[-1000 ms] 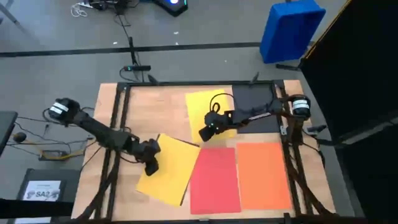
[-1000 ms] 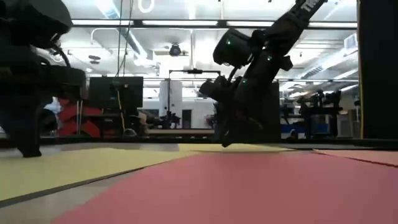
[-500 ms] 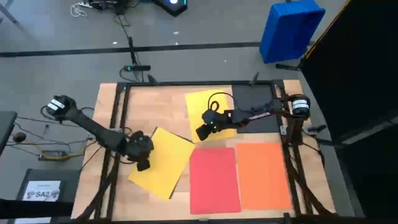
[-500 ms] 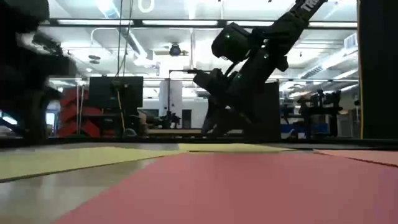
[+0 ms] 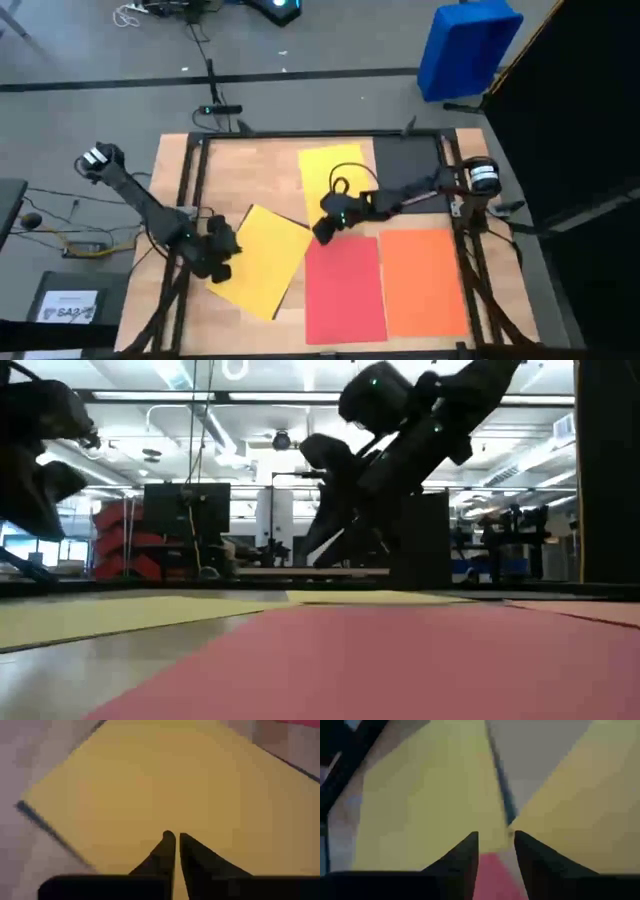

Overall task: Organize paper
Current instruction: Stack the yellow paper on top of the yellow paper

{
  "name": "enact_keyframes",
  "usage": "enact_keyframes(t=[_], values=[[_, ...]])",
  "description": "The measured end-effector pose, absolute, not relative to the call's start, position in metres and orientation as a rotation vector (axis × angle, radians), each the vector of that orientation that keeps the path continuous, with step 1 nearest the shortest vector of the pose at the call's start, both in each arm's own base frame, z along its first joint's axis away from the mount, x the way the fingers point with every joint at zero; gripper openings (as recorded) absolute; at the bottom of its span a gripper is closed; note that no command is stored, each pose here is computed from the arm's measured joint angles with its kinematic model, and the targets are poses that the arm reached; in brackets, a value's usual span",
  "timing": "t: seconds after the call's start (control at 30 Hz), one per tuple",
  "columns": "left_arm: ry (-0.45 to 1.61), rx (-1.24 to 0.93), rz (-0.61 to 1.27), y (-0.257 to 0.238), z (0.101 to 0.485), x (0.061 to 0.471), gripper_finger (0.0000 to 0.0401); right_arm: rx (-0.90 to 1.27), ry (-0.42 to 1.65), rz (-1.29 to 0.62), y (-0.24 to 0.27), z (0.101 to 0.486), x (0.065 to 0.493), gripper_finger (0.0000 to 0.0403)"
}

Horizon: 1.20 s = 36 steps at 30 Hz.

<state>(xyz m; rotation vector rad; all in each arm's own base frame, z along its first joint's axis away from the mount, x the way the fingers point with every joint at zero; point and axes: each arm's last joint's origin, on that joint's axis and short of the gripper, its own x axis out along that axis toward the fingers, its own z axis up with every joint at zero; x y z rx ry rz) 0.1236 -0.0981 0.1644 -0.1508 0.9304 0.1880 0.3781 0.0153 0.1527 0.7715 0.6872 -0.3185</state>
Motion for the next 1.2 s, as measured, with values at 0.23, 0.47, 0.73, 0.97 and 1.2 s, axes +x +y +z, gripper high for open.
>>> enact_keyframes(t=[0.23, 0.47, 0.73, 0.97, 1.2], values=[[1.028, -0.156, 0.131, -0.12, 0.134, 0.143, 0.0007, 0.785, 0.702, -0.303, 0.03, 0.152, 0.377, 0.0136], [1.076, -0.243, 0.196, -0.126, 0.121, 0.148, 0.0007, 0.791, 0.728, -0.485, 0.007, 0.146, 0.371, 0.0194], [1.123, -0.398, 0.236, -0.129, 0.121, 0.143, 0.0007, 0.806, 0.751, -0.582, -0.028, 0.142, 0.366, 0.0213], [1.14, -0.455, 0.228, -0.136, 0.121, 0.138, 0.0007, 0.808, 0.741, -0.613, -0.049, 0.142, 0.364, 0.0213], [1.144, -0.459, 0.215, -0.137, 0.121, 0.137, 0.0007, 0.59, 0.816, -0.419, -0.05, 0.143, 0.365, 0.0212]])
